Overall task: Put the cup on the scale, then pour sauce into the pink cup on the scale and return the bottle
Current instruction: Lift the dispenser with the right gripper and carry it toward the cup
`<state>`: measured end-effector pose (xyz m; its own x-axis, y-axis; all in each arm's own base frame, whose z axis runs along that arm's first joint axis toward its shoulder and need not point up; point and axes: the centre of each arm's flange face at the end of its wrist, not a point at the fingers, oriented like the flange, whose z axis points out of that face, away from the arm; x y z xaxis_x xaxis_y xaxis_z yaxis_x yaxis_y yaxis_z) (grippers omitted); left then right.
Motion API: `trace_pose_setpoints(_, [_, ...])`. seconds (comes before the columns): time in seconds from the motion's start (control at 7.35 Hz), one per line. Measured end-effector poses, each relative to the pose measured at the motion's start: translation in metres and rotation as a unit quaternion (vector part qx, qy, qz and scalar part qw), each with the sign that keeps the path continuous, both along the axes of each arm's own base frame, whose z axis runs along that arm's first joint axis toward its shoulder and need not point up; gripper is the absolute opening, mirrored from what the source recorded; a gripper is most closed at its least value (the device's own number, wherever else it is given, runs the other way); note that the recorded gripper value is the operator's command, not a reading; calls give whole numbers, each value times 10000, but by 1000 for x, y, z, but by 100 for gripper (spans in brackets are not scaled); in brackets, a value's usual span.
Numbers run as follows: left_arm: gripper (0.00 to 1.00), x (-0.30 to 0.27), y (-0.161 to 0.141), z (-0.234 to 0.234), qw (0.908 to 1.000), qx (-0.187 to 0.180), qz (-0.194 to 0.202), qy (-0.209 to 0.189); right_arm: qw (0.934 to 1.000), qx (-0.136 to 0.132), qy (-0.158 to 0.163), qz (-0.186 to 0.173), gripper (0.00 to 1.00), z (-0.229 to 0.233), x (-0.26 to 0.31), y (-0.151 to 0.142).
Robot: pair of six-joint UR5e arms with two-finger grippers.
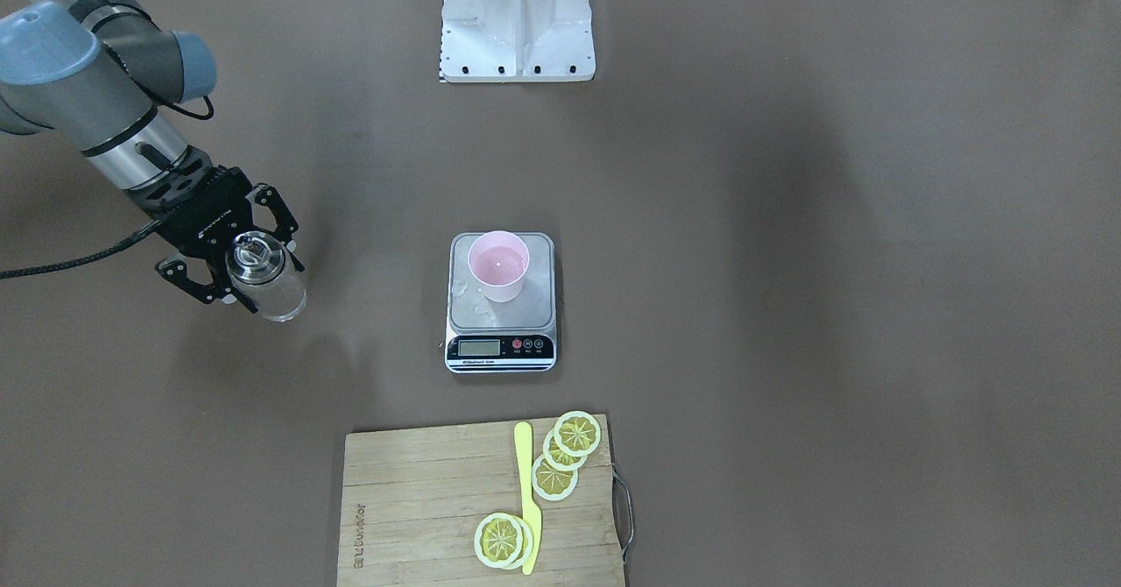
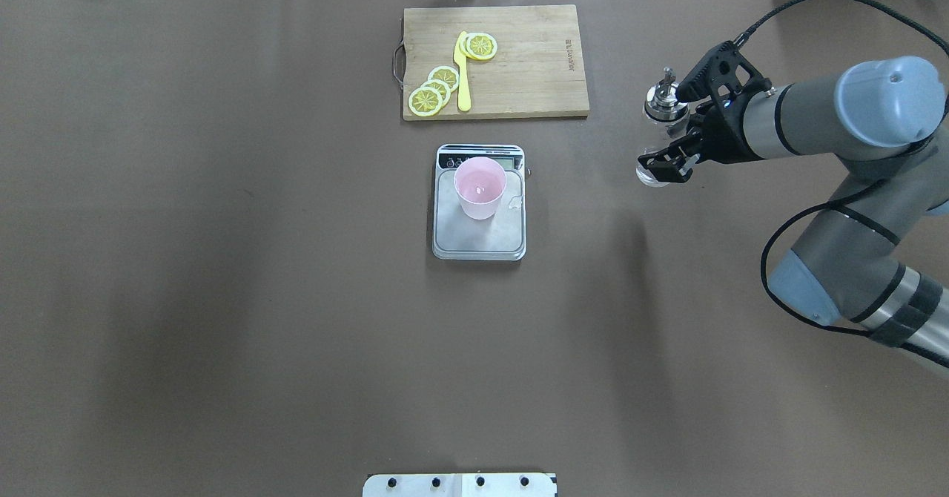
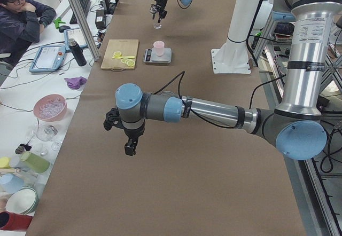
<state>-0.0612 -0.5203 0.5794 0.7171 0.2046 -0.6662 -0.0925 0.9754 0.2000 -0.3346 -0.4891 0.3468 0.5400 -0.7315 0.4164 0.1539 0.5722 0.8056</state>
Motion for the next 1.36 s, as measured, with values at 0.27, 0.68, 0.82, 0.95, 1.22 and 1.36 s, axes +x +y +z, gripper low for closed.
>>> trace_pose_setpoints(0.27, [98, 0, 3, 4, 10000, -36, -3, 3, 9973, 88, 716, 156, 0, -18, -29, 27])
trace_pose_setpoints(0.68, [98, 0, 12, 13, 9999, -131, 3, 5, 9837, 695, 1660, 40, 0, -19, -55, 39])
trace_pose_setpoints(0.82, [98, 0, 14, 17, 9999, -166, 2, 0, 9768, 750, 2006, 92, 0, -28, -67, 40])
trace_pose_setpoints(0.95, [98, 0, 16, 21, 9998, -202, 2, -5, 9684, 812, 2355, 136, 0, -39, -80, 41])
trace_pose_setpoints(1.22, [98, 0, 23, 30, 9995, -304, -1, -4, 9535, 900, 2875, 103, 0, -51, -91, 42])
trace_pose_setpoints(1.36, [98, 0, 28, 37, 9993, -367, -2, -3, 9437, 912, 3180, 86, 0, -57, -94, 40])
